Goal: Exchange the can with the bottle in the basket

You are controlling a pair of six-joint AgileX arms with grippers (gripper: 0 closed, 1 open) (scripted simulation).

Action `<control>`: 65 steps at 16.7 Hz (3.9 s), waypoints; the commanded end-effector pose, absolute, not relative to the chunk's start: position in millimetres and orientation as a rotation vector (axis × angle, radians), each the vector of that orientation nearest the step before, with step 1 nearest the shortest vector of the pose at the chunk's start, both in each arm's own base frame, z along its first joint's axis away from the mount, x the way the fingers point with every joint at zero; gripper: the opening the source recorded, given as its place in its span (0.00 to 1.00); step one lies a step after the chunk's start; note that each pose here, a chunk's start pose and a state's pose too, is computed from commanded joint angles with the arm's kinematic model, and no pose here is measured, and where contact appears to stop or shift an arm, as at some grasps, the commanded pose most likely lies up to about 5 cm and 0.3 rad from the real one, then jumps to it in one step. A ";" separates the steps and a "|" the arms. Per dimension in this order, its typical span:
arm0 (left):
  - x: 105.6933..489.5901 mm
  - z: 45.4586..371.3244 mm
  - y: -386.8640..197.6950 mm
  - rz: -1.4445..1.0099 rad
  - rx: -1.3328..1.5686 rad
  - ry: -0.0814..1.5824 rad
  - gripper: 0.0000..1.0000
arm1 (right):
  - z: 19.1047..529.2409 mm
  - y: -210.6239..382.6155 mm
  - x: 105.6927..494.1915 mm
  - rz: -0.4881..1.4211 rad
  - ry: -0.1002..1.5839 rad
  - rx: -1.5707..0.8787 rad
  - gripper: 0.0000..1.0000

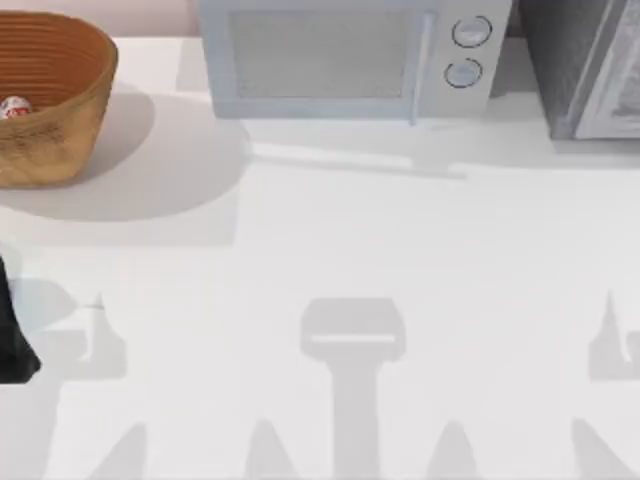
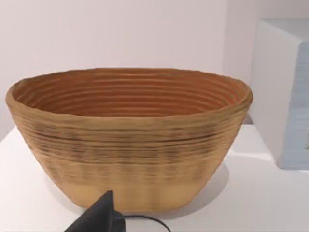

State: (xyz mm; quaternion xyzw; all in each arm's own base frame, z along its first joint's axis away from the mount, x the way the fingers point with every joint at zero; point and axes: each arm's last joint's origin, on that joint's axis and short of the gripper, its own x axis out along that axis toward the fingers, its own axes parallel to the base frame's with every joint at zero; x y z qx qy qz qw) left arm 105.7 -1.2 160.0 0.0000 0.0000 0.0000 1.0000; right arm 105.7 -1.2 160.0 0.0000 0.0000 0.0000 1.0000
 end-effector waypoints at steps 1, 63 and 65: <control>105.7 160.0 -1.2 0.000 0.000 0.000 1.00 | 160.0 -1.2 105.7 0.000 0.000 0.000 1.00; 518.1 129.1 90.1 -0.179 -0.190 1.373 0.77 | 160.0 -1.2 105.7 0.000 0.000 0.000 1.00; 518.1 129.1 90.1 -0.179 -0.190 1.373 0.62 | 160.0 -1.2 105.7 0.000 0.000 0.000 1.00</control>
